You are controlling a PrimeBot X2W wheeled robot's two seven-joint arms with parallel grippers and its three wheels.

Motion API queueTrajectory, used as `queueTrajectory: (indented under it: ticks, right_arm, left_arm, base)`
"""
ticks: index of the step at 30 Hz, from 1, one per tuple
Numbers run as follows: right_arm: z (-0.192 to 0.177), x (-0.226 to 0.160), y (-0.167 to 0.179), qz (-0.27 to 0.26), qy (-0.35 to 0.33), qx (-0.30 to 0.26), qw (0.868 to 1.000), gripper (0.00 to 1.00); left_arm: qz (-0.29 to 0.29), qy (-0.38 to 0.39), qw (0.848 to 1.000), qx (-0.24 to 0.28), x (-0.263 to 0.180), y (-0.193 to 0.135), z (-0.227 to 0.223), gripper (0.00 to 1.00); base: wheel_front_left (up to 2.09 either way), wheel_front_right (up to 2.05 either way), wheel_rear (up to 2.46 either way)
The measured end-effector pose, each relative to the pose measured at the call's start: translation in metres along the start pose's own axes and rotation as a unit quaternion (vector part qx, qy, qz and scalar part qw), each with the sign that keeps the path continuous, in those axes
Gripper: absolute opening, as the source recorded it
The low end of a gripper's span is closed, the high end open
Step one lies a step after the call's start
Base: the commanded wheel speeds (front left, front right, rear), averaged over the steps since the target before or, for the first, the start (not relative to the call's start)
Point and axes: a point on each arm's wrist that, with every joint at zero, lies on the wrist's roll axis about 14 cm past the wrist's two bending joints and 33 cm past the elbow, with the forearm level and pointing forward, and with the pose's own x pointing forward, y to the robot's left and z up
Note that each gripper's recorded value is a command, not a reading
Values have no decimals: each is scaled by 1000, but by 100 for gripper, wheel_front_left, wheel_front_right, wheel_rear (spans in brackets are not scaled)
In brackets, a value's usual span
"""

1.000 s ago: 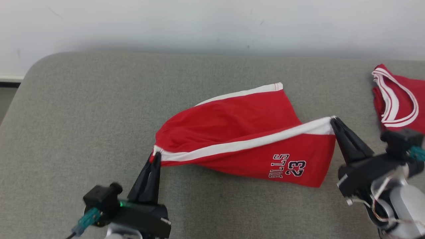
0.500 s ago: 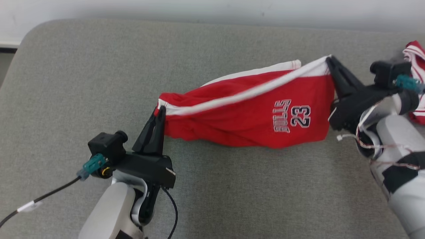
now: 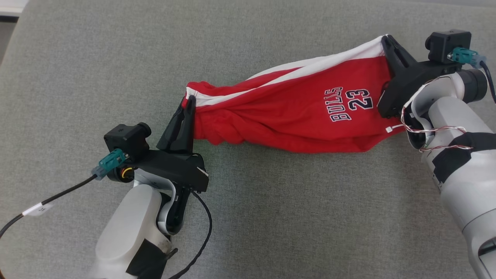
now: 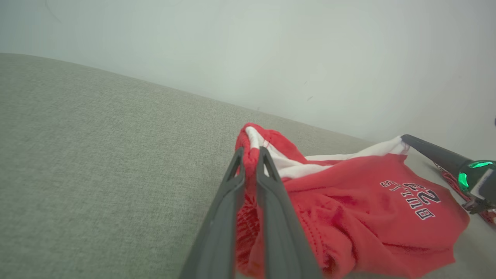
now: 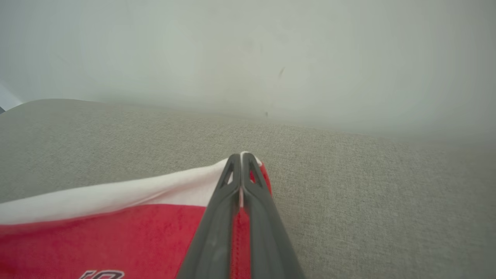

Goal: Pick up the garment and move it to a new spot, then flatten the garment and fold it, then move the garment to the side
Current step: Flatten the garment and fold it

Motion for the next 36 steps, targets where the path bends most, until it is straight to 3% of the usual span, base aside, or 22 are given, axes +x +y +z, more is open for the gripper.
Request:
queueTrajectory:
  ticks: [1,2,3,4,5,14,26,30,36]
  right_arm:
    - [-3,2,1,1,3,-1,1000,0]
    - [-6,4,1,1,6,-1,1000,0]
    - [-8,4,1,-1,6,-2,1000,0]
    - [-8,4,1,0,5,-5,1000,44]
    - [-8,3,2,1,4,-5,1000,100]
    - [5,-18,-11,-11,-26,-3,1000,100]
    - [-28,-68,-16,-19,9,10,1000,100]
    - [-38,-74,-9,-13,28,17,999,100]
    - [-50,-72,-6,-15,58,19,998,100]
  left_arm:
    - [2,3,1000,2,1,2,-2,0]
    - [2,6,1000,2,2,2,-4,42]
    - [2,6,1000,3,3,2,-5,95]
    - [2,4,1000,3,4,2,-4,100]
    - [1,-2,1000,2,4,1,-1,100]
    - [7,-47,999,13,-13,0,24,100]
    - [74,-100,986,112,-81,30,58,100]
    - [93,-93,980,152,-102,39,56,100]
    - [130,-84,974,167,-127,58,55,100]
  base:
    - [0,0,0]
    - [0,0,0]
    - [0,0,0]
    - [0,0,0]
    - [0,0,0]
    - [0,0,0]
    - [0,0,0]
    - [0,0,0]
    - [0,0,0]
